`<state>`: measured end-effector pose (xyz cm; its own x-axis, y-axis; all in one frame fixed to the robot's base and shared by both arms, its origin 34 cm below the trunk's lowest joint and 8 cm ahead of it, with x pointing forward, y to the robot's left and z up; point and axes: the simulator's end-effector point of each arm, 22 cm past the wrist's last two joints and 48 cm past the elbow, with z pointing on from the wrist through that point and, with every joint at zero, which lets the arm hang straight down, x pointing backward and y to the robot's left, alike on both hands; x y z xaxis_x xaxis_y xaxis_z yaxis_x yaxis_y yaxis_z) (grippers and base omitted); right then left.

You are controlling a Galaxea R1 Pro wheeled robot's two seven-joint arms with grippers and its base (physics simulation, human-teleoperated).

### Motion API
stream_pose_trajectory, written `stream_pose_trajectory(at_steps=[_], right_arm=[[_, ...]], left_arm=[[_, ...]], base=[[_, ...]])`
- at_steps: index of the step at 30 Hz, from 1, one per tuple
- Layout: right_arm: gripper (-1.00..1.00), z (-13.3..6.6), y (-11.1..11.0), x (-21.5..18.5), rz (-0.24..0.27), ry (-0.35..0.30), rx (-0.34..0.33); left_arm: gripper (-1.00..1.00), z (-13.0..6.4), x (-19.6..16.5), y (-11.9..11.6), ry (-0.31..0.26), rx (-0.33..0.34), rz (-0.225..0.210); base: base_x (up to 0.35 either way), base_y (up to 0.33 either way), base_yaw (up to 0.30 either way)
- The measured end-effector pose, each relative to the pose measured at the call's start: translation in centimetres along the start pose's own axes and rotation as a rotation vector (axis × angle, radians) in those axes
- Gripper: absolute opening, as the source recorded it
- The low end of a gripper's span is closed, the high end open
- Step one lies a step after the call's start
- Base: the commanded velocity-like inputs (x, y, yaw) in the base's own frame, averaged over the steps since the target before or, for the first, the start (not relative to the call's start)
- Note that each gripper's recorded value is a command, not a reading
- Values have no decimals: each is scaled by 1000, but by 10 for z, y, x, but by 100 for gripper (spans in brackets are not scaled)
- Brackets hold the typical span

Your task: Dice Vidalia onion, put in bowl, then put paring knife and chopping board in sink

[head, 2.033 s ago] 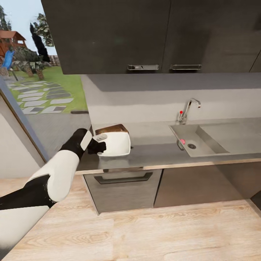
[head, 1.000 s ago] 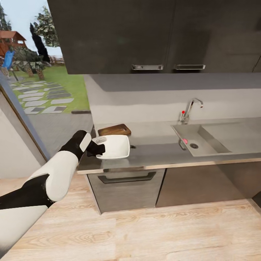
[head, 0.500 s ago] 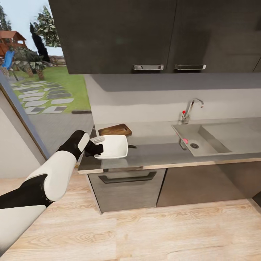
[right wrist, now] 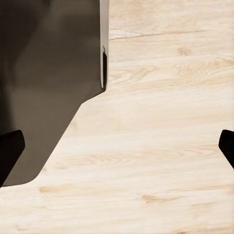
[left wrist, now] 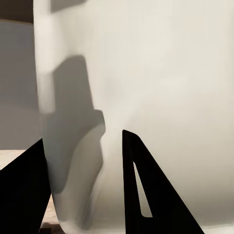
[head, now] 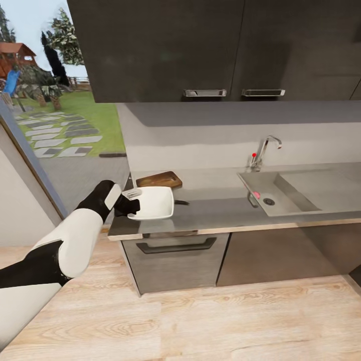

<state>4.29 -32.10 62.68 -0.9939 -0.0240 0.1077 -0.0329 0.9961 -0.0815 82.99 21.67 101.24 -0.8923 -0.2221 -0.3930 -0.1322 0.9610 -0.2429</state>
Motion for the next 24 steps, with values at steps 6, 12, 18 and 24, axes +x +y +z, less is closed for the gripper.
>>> stream_pose_trajectory(at_steps=[6, 12, 18, 24], right_arm=[[100, 0, 0, 0, 0, 0, 0], [100, 0, 0, 0, 1, 0, 0], [100, 0, 0, 0, 0, 0, 0], [100, 0, 0, 0, 1, 0, 0]], left_arm=[[-100, -1, -2, 9, -4, -9, -8], [-100, -3, -6, 21, -11, -23, -17], [-100, -5, -9, 34, -16, -37, -31], [-100, -6, -10, 37, -18, -41, -33]], base=[[0, 0, 0], [0, 0, 0], [0, 0, 0], [0, 0, 0]])
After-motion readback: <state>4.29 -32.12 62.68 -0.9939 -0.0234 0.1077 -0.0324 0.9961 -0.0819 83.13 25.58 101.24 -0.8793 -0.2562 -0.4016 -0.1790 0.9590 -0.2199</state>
